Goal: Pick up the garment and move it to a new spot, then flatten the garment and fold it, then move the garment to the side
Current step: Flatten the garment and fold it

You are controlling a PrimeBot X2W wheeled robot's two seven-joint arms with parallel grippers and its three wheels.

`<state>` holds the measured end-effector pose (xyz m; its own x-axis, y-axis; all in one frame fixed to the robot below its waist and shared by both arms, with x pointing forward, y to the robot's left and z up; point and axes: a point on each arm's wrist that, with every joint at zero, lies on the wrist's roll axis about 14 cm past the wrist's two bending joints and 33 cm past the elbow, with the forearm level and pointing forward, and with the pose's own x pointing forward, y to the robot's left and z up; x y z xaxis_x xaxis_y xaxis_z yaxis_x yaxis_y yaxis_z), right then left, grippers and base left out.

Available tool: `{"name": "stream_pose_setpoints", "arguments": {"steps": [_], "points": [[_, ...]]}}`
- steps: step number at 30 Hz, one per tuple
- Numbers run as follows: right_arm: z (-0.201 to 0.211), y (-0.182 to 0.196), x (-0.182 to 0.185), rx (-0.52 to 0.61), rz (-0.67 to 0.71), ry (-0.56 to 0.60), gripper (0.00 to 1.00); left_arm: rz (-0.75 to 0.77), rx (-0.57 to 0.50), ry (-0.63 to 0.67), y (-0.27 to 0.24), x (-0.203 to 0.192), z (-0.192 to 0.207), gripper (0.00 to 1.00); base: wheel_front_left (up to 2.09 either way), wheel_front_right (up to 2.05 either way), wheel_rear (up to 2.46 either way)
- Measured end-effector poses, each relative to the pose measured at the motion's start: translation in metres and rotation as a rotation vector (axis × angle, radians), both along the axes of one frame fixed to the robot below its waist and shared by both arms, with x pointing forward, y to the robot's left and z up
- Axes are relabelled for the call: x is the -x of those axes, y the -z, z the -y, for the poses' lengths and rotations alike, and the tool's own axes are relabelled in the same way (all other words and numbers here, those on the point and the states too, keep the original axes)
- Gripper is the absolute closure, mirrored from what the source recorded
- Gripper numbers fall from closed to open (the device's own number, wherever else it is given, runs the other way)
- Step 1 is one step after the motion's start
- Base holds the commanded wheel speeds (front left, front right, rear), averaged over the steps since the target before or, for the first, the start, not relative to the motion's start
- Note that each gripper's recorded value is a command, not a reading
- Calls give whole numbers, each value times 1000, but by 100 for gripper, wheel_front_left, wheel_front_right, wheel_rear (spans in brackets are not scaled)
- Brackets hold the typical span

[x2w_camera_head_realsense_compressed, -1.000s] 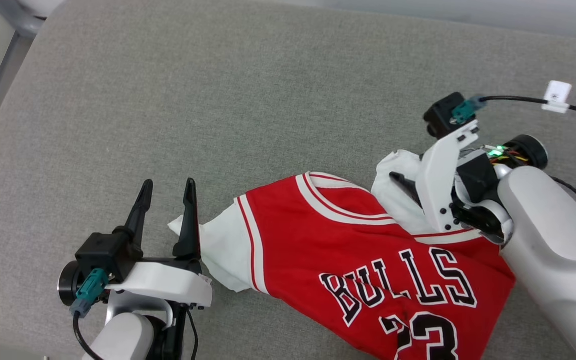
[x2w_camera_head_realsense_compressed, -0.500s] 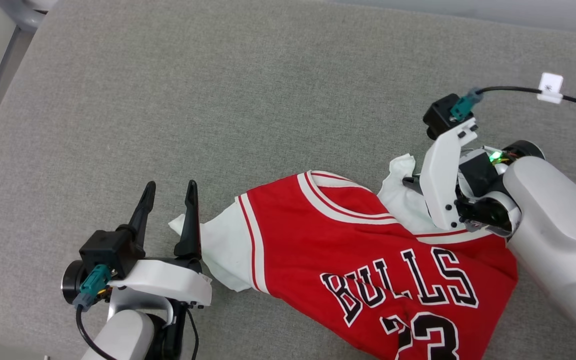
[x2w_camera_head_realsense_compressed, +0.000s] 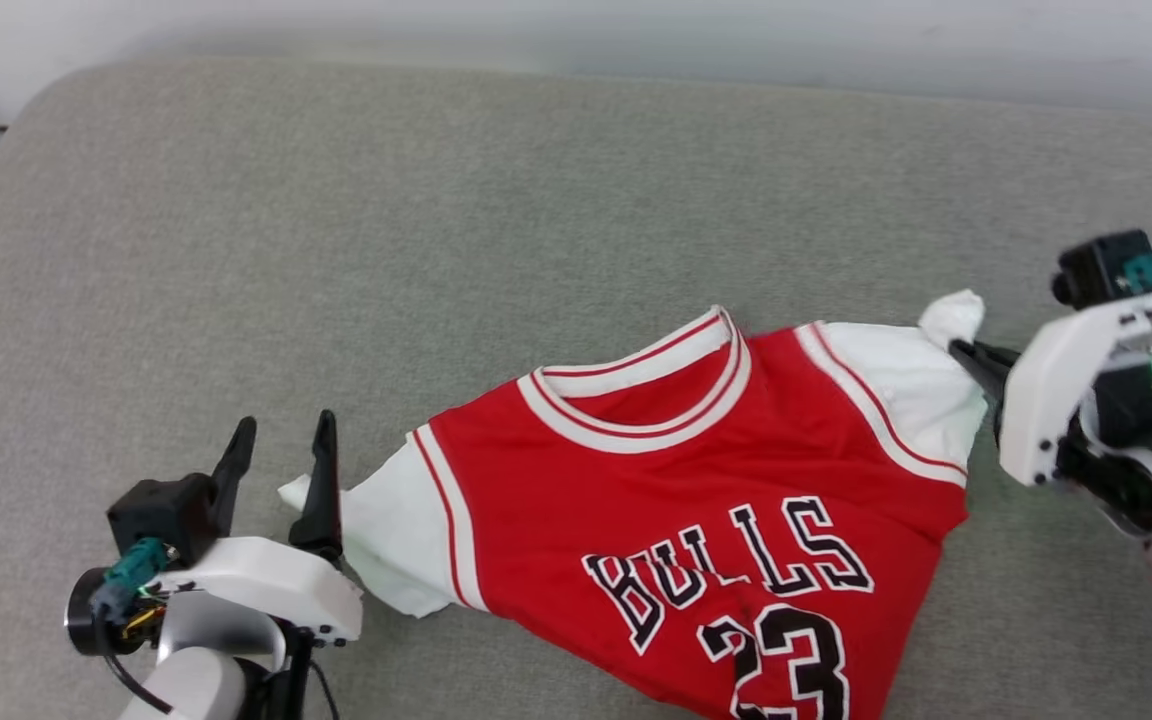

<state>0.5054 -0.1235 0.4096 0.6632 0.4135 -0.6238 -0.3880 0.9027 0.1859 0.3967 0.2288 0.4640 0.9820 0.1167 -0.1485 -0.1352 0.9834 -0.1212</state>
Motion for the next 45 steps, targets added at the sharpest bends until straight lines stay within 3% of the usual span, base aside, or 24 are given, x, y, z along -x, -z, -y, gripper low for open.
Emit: {"name": "stream_pose_setpoints", "arguments": {"steps": [9, 15, 23, 33, 35, 45], "points": [[75, 2, 57, -65, 66, 263, 100, -158, 70, 76, 13, 0, 9, 0, 0, 0, 0], [92, 8, 101, -90, 59, 369, 100, -332, 92, 140, 25, 1, 10, 0, 0, 0, 0], [81, 4, 123, -112, 37, 411, 100, -637, 118, 238, 64, 5, 19, 0, 0, 0, 0], [83, 6, 130, -111, 9, 460, 100, -852, 142, 326, 102, 1, 32, 0, 0, 0, 0], [85, 6, 131, -111, 5, 469, 100, -877, 139, 354, 105, 1, 35, 100, 0, 0, 0], [90, -6, 124, -60, 54, 452, 100, -691, 23, 350, 79, -19, 38, 100, 0, 0, 0]]}}
